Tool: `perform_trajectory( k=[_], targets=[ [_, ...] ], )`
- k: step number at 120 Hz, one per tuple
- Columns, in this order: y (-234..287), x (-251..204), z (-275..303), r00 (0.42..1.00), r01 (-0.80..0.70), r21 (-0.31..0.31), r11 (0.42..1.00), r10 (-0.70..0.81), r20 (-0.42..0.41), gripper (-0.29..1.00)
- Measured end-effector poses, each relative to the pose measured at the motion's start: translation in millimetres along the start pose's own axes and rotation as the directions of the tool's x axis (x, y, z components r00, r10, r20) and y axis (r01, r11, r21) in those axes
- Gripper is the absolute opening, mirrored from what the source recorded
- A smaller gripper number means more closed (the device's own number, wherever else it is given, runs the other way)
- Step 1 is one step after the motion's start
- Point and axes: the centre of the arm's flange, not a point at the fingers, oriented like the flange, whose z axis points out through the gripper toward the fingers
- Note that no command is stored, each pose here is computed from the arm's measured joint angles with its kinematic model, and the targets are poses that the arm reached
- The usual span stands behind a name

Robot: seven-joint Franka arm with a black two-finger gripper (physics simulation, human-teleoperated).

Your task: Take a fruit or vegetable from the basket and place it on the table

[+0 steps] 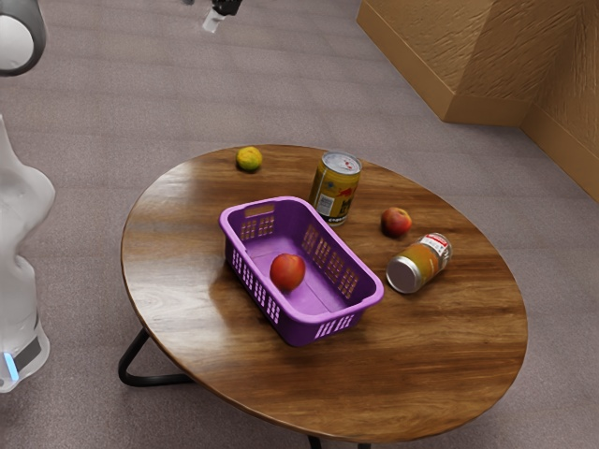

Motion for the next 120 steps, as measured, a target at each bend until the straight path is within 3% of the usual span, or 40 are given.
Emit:
perform_trajectory(
  k=[19, 43, 61, 81, 92, 105, 120],
  targets=[
    [-6, 18, -13, 0.987, 0.014, 0.020, 1.000, -0.010, -0.159, 0.69],
    [-2, 26, -24, 0.969, 0.002, 0.029, 1.000, 0.005, -0.248, 0.69],
    [76, 41, -25, 0.955, -0.146, 0.047, 0.988, 0.153, -0.254, 0.69],
    [200, 129, 35, 0.947, -0.277, 0.065, 0.959, 0.284, -0.148, 0.68],
    [274, 86, 70, 0.869, -0.480, 0.025, 0.877, 0.479, -0.124, 0.68],
    [358, 1, 75, 0.768, -0.596, 0.134, 0.792, 0.610, -0.193, 0.68],
    [390, 1, 95, 0.737, -0.643, 0.132, 0.754, 0.656, -0.160, 0.68]
  ],
)
